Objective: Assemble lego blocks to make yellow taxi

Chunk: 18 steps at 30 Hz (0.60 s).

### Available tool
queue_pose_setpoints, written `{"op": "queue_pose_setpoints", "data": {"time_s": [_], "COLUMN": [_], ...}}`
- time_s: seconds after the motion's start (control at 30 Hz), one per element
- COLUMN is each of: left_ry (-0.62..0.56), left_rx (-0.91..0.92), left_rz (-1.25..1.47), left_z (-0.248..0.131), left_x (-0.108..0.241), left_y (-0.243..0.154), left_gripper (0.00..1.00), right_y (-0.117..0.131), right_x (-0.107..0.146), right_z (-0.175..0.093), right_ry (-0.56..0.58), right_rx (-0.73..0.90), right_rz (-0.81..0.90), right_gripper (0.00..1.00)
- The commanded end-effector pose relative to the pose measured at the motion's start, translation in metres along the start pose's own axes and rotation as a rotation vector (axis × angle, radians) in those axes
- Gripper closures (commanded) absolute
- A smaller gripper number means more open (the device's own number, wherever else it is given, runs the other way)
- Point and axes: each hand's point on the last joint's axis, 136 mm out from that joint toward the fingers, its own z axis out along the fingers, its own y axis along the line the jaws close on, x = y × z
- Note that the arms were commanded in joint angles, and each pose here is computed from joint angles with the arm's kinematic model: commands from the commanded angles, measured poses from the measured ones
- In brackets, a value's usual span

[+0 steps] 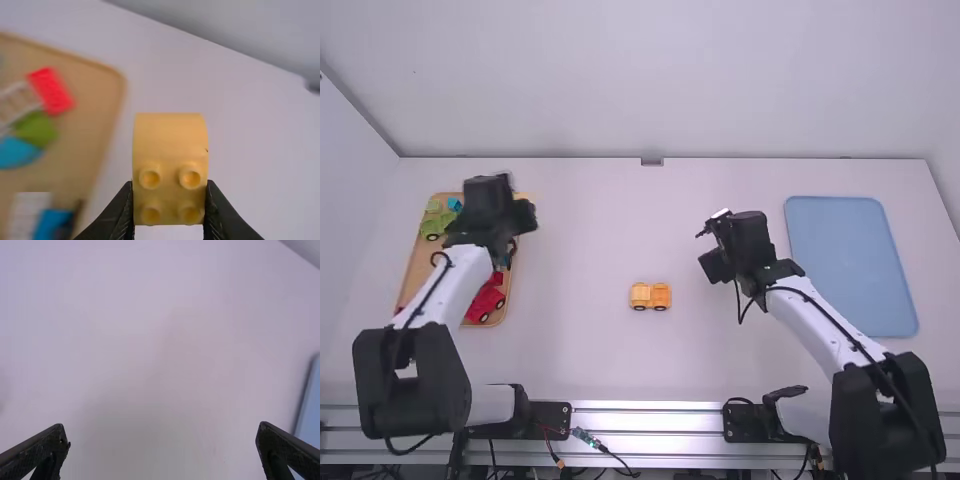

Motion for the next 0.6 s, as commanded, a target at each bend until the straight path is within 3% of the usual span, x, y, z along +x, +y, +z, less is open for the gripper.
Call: {"op": "queue_pose_setpoints", "data": {"time_s": [0.0, 0.3, 0.57], "left_ry": [0.03, 0.106, 0.237], "left_rx": [0.148, 0.447, 0.565], "left_rz": [0.218, 0.595, 0.863], "left_z": [-0.007, -0.013, -0.006], "left_x": [0.022, 0.085, 0.128], "left_y": [-0.057, -0.177, -0.237], "left_gripper": [0.99, 0.99, 0.99], "right_y": [-0.027, -0.094, -0.119], "right_x": [-0.021, 0.01, 0.038], "right_z": [-0.029, -0.097, -0.129], "right_ry": [-0.089, -0.154, -0.161], "right_rx": [0.066, 0.229, 0.326], "right_rz": [0.218, 0.606, 0.721], "right_gripper": [0.01, 0.01, 0.01]}}
